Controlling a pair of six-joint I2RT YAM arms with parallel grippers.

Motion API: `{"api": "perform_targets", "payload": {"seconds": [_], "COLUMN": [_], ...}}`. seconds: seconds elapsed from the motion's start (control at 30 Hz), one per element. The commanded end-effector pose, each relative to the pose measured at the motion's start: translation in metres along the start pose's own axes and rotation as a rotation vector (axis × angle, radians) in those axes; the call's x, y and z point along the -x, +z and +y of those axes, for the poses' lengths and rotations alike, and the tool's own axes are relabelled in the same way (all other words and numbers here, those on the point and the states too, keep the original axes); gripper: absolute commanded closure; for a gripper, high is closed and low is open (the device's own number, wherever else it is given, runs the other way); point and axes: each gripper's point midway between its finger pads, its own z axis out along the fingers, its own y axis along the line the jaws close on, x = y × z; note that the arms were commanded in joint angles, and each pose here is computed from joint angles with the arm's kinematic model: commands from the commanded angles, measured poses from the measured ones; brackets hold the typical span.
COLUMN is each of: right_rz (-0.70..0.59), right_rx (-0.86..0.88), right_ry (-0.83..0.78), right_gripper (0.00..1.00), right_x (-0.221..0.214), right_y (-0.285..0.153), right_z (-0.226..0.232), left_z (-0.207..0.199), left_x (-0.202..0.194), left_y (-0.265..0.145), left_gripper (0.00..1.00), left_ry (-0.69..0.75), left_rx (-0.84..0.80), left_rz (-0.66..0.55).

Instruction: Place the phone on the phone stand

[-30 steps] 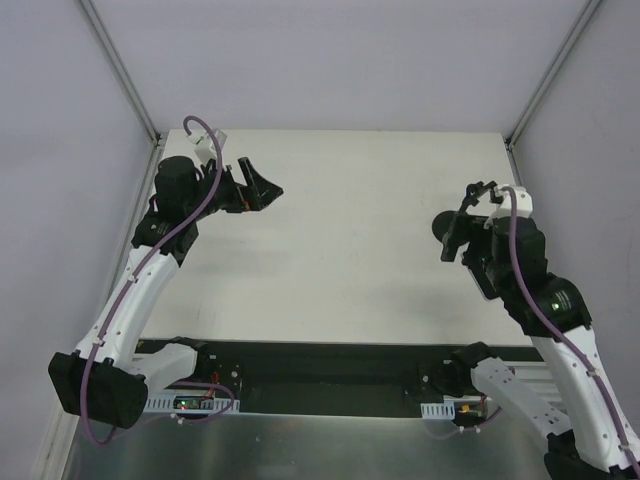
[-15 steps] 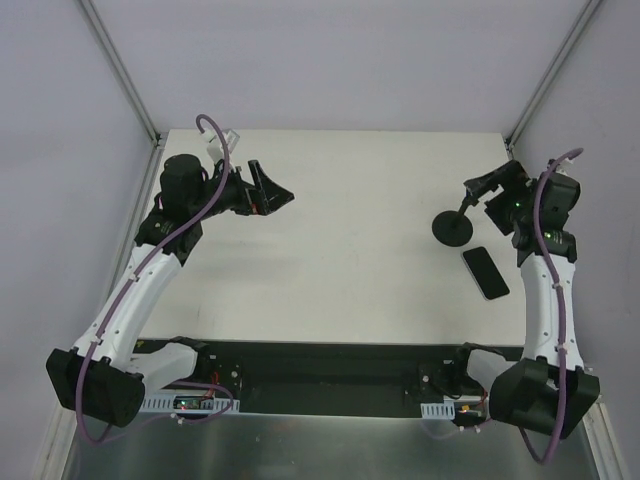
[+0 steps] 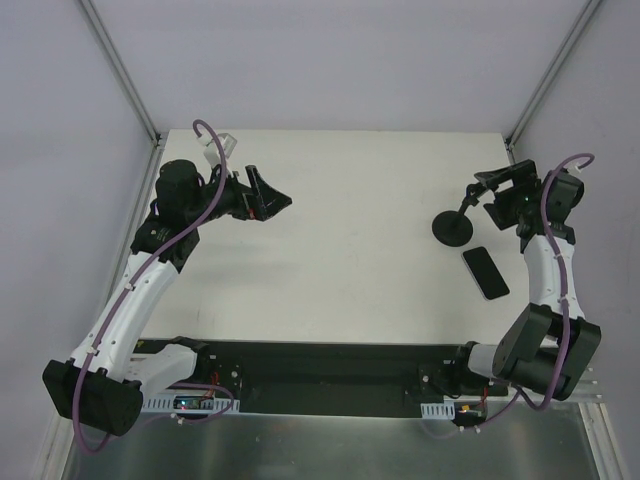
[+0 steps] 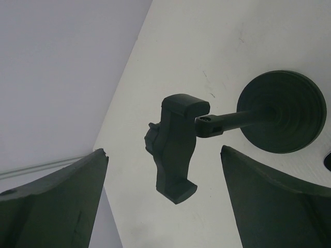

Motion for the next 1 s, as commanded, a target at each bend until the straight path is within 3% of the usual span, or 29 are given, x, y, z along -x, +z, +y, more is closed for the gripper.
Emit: {"api": "perform_targets", "payload": {"seconds": [0.0, 0.33, 0.43, 0.57, 0.73, 0.87, 0.97], "right_rz": [-0.009, 0.046, 0.059, 0.071, 0.091, 0.120, 0.143], "right_rx": [0.042, 0.116, 0.153, 0.187, 0.218, 0.267, 0.309], "right_ry": [0.008, 0.016, 0.016, 0.037, 0.063, 0.057, 0.041], "right_gripper": [0.07, 0.26, 0.35, 0.57, 0.71, 0.92, 0.99], "right_x": [0.004, -0.003, -0.006, -0.010, -0.024, -0.044, -0.063], "right_y": [0.006, 0.031, 0.033, 0.030, 0.018, 0.004, -0.008], "right_z": [0.002, 0.001, 0.007, 0.013, 0.022, 0.037, 0.055], "left_z": [-0.012, -0.009, -0.008, -0.006, -0.006, -0.006, -0.006], "left_x": [0.005, 0.000, -0.001, -0.002, -0.005, -0.006, -0.005], "left_y": [-0.007, -0.001, 0.000, 0.002, 0.004, 0.005, 0.005], "left_gripper": [0.01, 0.01, 0.01, 0.01, 0.01, 0.01, 0.01], "left_ry": [0.043, 0.018, 0.014, 0.006, -0.005, -0.012, -0.016], "left_rx": [-0.046, -0.053, -0.051, -0.049, -0.053, -0.058, -0.060], "left_rz": [-0.025, -0.002, 0.001, 0.009, 0.020, 0.027, 0.028]}}
